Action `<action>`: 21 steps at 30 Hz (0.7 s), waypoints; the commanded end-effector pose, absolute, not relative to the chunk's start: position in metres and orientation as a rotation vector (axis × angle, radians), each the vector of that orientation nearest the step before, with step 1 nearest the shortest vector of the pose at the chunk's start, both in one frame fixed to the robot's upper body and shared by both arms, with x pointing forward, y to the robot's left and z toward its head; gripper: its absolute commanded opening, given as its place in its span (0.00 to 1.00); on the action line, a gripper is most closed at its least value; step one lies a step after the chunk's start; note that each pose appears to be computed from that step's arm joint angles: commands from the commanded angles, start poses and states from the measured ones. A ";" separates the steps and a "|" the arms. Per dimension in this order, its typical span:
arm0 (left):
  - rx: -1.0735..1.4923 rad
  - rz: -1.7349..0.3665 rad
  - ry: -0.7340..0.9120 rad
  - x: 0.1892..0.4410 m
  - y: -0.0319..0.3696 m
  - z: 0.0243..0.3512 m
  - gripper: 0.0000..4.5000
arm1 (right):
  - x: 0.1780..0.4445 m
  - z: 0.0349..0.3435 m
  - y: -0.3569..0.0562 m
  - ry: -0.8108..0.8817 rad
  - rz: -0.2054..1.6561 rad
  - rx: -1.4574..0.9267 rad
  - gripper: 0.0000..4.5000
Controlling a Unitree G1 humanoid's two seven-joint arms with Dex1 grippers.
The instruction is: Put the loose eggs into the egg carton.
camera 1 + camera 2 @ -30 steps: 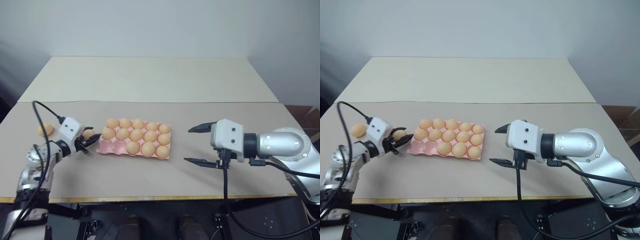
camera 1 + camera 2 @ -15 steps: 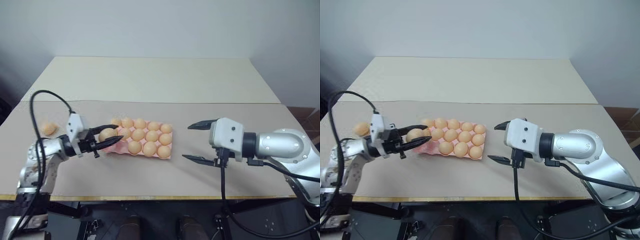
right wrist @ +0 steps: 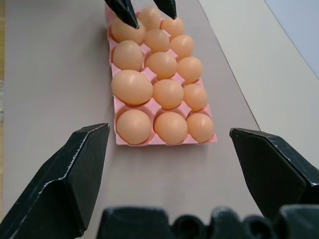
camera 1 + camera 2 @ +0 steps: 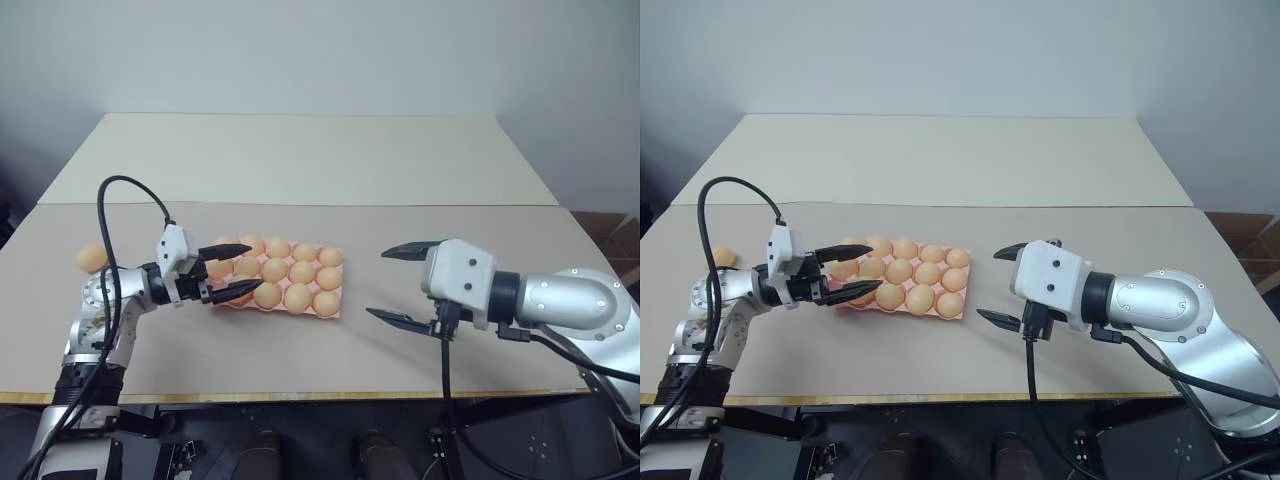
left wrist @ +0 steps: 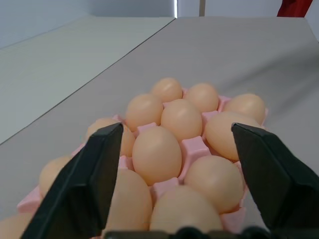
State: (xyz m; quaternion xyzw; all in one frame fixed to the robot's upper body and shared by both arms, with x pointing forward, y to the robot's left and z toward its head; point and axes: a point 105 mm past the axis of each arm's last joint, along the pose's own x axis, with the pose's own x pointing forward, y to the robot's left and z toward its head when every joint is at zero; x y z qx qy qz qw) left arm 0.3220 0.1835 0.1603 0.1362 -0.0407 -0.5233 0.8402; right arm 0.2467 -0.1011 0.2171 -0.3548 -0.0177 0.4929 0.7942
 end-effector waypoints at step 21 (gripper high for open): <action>0.503 -0.856 0.007 0.244 0.274 0.200 0.81 | 0.236 0.232 -0.098 -0.083 1.239 -0.727 1.00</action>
